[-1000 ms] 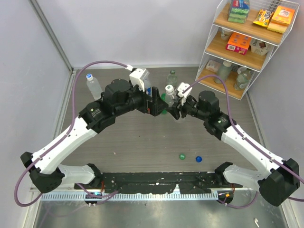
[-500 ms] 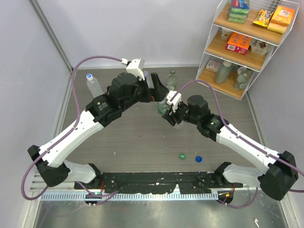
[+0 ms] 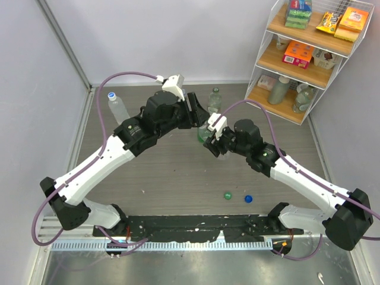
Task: Screw on the bottle caps
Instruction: Screw the bottle cap onto the plastic bottle.
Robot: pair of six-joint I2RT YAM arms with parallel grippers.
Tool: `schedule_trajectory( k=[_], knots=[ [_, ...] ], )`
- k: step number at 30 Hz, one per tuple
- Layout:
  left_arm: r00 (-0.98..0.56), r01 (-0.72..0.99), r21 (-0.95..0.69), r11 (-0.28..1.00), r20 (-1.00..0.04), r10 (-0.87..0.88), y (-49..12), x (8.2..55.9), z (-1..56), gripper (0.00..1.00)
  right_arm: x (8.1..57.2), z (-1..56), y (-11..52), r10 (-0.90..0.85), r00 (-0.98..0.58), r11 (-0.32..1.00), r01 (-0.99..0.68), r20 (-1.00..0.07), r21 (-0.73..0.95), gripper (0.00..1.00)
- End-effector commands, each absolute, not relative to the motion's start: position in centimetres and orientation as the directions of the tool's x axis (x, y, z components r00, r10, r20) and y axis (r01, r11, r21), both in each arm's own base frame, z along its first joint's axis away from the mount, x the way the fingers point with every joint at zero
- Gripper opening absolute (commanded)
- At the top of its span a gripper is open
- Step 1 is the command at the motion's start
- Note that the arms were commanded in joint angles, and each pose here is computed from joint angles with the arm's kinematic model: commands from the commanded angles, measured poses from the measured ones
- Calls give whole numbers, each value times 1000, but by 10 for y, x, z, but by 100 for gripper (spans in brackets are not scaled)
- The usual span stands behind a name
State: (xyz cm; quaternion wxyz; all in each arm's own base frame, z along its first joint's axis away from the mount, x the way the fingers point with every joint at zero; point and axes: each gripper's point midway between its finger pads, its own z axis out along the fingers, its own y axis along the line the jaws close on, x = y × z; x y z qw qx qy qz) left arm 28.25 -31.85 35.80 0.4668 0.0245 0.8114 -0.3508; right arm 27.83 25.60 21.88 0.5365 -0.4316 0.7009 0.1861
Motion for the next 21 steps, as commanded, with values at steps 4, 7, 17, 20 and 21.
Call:
schedule_trajectory(
  k=[4,7,17,20,21],
  knots=[
    [-572,383,-582,718,-759,-311,-329,282,366,59,285,245,258,-366,4,584,-778,-931,-233,1],
    [-576,384,-584,716,-757,-309,-330,282,365,56,285,246,258,-364,5,585,-777,-932,-232,1],
    [-599,365,-588,722,-742,-302,-332,282,351,53,289,249,257,-350,2,609,-759,-937,-229,1],
    [-601,361,-593,719,-738,-307,-332,281,351,50,288,253,258,-333,8,612,-759,-943,-223,1],
    [-599,361,-593,719,-739,-309,-331,282,351,49,288,254,258,-330,10,610,-761,-944,-221,1]
  ],
)
